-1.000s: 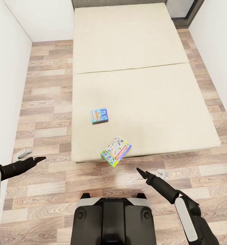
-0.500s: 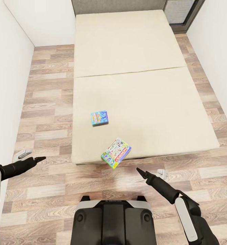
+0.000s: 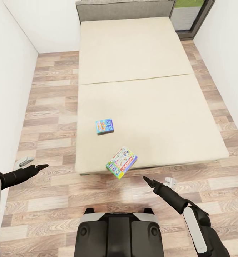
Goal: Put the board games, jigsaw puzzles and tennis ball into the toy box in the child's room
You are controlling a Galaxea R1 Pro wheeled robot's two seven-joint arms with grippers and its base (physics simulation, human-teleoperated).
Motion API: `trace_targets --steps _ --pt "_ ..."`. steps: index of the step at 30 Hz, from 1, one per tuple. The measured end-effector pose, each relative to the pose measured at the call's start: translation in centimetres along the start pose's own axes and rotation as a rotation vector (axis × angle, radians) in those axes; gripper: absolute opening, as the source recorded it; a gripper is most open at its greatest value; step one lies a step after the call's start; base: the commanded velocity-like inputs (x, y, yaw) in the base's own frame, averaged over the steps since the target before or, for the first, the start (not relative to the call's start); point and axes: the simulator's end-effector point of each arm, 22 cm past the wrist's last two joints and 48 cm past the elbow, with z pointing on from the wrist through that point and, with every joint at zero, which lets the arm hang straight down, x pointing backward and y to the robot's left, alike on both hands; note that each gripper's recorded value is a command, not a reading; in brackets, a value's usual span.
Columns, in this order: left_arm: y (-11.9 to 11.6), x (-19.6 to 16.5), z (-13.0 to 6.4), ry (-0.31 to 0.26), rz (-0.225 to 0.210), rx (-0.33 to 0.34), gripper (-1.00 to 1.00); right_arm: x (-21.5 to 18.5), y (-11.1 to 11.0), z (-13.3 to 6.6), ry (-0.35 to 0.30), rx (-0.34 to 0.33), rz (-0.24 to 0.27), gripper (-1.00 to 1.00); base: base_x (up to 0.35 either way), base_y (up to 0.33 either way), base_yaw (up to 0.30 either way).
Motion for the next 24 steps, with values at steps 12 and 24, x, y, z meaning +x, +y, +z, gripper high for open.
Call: trace_targets --steps 12,24 --pt "-0.5 -0.7 -0.8 -0.019 0.001 0.01 1.0 -0.8 0.8 -0.3 -0.014 -0.011 -0.013 1.0 0.0 0.0 0.0" --pt "-1.1 -1.4 -1.5 -0.035 0.003 0.023 1.0 -1.6 1.8 -0.5 -0.029 -0.025 -0.027 1.0 0.0 0.0 0.0"
